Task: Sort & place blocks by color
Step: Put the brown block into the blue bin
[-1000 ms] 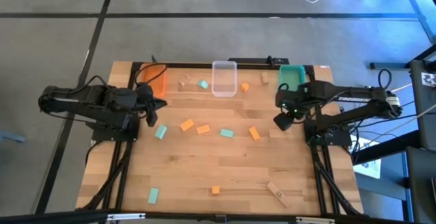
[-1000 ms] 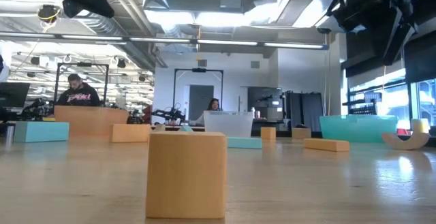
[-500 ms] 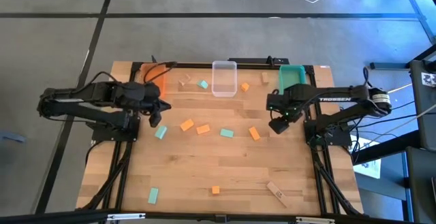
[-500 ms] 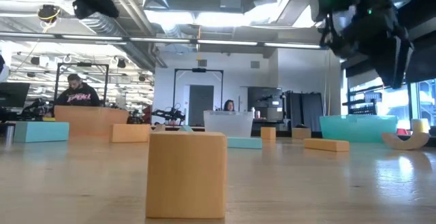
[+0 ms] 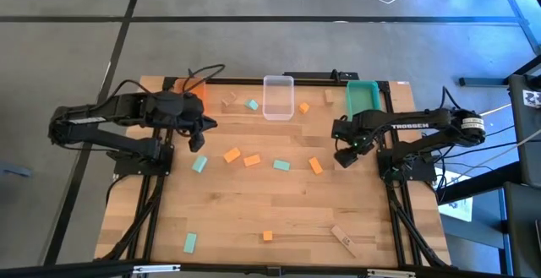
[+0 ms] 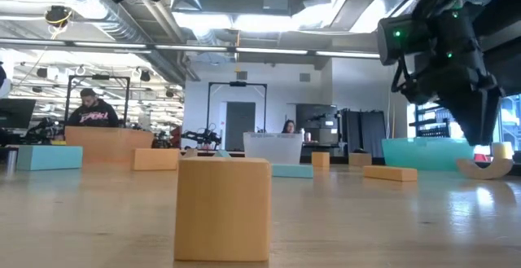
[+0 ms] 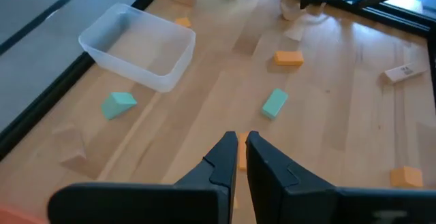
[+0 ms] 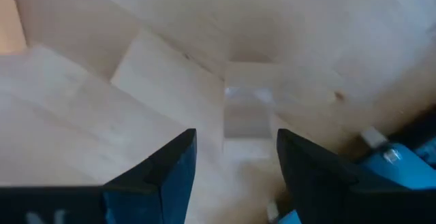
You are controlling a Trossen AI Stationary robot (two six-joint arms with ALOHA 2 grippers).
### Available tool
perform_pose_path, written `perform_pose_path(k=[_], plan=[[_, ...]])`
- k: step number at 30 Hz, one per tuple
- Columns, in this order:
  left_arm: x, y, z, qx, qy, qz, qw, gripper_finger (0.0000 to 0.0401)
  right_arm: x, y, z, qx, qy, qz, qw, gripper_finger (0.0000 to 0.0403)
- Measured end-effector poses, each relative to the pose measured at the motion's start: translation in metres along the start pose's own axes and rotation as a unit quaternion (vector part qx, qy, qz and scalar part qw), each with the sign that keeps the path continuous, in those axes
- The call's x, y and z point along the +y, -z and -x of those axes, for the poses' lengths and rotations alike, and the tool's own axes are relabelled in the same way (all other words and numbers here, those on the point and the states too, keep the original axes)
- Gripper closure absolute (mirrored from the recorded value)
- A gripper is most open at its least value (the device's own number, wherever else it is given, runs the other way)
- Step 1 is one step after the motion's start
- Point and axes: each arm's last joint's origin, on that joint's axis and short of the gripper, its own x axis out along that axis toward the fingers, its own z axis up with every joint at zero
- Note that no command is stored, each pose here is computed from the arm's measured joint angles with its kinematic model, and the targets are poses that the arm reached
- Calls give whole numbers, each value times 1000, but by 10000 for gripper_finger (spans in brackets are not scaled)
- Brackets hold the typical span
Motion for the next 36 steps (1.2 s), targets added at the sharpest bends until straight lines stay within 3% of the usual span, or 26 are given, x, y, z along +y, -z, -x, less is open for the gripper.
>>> perform_pose_path(k=[23, 32, 36], plan=[[3, -2, -9, 23, -5, 6, 1000, 376, -11, 0, -45, -39, -32, 3, 999, 200], [3, -2, -9, 23, -5, 7, 1000, 376, -13, 1, -47, -49, -15, -4, 999, 272], [3, -2, -9, 23, -5, 6, 1000, 376, -13, 1, -47, -52, -14, -25, 998, 272]])
